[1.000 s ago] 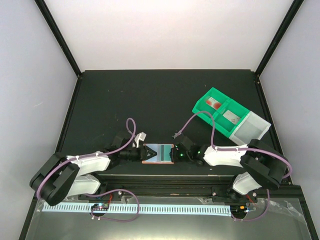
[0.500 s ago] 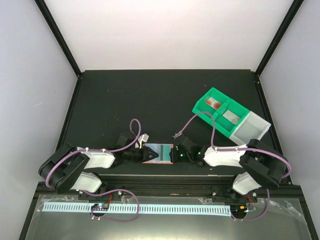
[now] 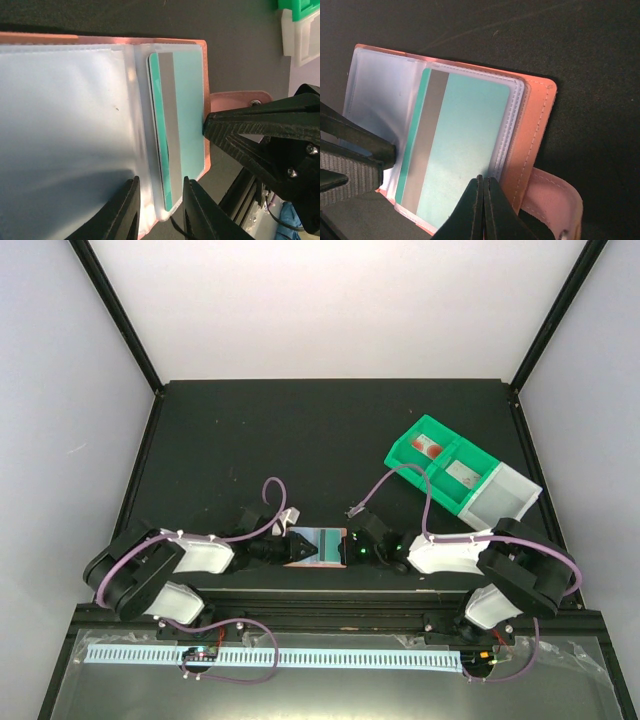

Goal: Take the credit cards out of the card holder

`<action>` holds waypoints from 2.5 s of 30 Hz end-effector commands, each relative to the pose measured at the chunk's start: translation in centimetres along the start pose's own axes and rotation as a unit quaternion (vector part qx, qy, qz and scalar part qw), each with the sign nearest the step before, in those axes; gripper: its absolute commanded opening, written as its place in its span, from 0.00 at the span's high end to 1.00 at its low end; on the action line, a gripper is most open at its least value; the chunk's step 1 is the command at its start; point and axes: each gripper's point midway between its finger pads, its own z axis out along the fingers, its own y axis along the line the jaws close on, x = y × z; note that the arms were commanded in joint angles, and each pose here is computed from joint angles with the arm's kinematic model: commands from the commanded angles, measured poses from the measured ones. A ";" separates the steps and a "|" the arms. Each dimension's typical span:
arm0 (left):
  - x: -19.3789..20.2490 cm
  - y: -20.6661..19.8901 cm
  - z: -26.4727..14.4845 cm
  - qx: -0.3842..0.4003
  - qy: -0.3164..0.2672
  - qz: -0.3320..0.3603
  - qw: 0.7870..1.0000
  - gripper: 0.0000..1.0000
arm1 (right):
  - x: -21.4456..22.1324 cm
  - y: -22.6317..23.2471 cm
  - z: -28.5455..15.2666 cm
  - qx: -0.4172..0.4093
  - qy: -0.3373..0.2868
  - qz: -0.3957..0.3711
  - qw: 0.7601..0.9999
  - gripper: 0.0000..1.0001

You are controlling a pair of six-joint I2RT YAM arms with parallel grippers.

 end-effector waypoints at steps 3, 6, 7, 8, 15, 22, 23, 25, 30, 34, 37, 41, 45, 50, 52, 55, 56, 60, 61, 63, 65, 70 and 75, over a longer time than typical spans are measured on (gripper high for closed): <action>-0.8 -1.1 0.9 0.018 -0.007 0.002 1.000 0.77 | 2.0 -1.5 0.6 0.019 0.024 0.003 1.000 0.97; -0.8 -1.4 1.2 0.027 -0.002 -0.002 1.000 0.78 | 2.1 -1.7 0.6 0.019 0.025 0.004 1.000 0.97; -0.8 -1.5 1.2 0.029 -0.002 -0.004 1.000 0.78 | 2.0 -1.6 0.6 0.019 0.024 0.004 1.000 0.97; -0.8 -1.6 1.3 0.032 -0.002 -0.006 0.999 0.78 | 2.1 -1.6 0.7 0.018 0.025 0.004 1.000 0.97; -0.7 -2.2 1.7 0.053 0.006 -0.017 0.998 0.83 | 2.0 -1.6 0.7 0.018 0.025 0.004 1.000 0.97; -0.8 -2.1 1.5 0.047 -0.001 -0.012 0.999 0.98 | 2.1 -1.8 0.6 0.021 0.024 0.005 0.999 0.97; -0.8 -2.2 1.4 0.048 -0.001 -0.009 0.999 0.99 | 2.2 -1.8 0.6 0.021 0.024 0.005 0.999 0.97; -0.8 -2.3 1.3 0.048 -0.001 -0.005 0.999 0.98 | 2.2 -1.9 0.6 0.022 0.025 0.005 0.999 0.97; -0.8 -2.5 0.8 0.046 0.001 0.008 0.999 0.99 | 2.3 -2.1 0.6 0.027 0.027 0.007 0.999 0.98; -1.1 -2.0 0.0 0.026 -0.005 0.013 1.000 0.98 | 2.1 -2.2 0.1 0.030 0.021 0.008 0.999 0.98; -1.0 -2.0 -0.3 0.023 -0.008 0.013 1.000 0.98 | 1.9 -2.2 -0.2 0.029 0.015 0.009 0.999 0.98; -0.9 -2.3 -0.3 0.030 -0.005 0.012 0.999 0.98 | 1.7 -1.7 -0.1 0.019 0.013 0.008 1.000 0.98; -0.9 -2.2 -0.3 0.030 -0.005 0.011 0.999 0.98 | 1.7 -1.4 0.0 0.015 0.016 0.010 1.000 0.98; -0.8 -2.0 -0.2 0.026 -0.002 0.007 1.000 0.98 | 1.2 -1.4 -0.4 0.019 0.005 0.009 1.000 0.98; -0.8 -2.2 -0.2 0.031 0.000 0.001 1.000 0.98 | 1.2 -1.5 -0.4 0.020 0.005 0.009 1.000 0.98; -0.7 -3.5 -0.3 0.070 0.007 -0.007 0.998 0.98 | 1.5 -1.5 -0.2 0.017 0.010 0.010 1.000 0.99; -0.6 -3.8 -0.3 0.078 0.009 -0.011 0.997 0.98 | 1.6 -1.5 -0.1 0.017 0.012 0.011 1.000 0.99; -0.6 -3.1 -0.2 0.060 0.008 -0.017 0.998 0.98 | 1.6 -1.4 0.0 0.016 0.013 0.010 1.000 0.99; -0.6 -2.8 -0.2 0.052 0.007 -0.018 0.998 0.98 | 1.5 -1.4 0.0 0.016 0.013 0.010 1.000 0.99; -0.6 -2.1 -0.2 0.038 0.006 -0.022 0.999 0.98 | 1.4 -1.3 -0.2 0.015 0.011 0.009 1.000 0.99; -0.7 -1.5 -0.3 0.021 0.002 -0.020 1.000 0.99 | 1.3 -1.3 -0.3 0.016 0.008 0.009 1.000 0.99; -1.1 -1.0 -0.6 -0.006 -0.007 -0.008 1.000 0.98 | 1.4 -1.4 -0.2 0.018 0.011 0.007 1.000 0.99; -1.2 -1.1 -1.0 -0.005 -0.015 -0.009 1.000 0.99 | 1.5 -1.4 0.0 0.018 0.014 0.006 1.000 0.99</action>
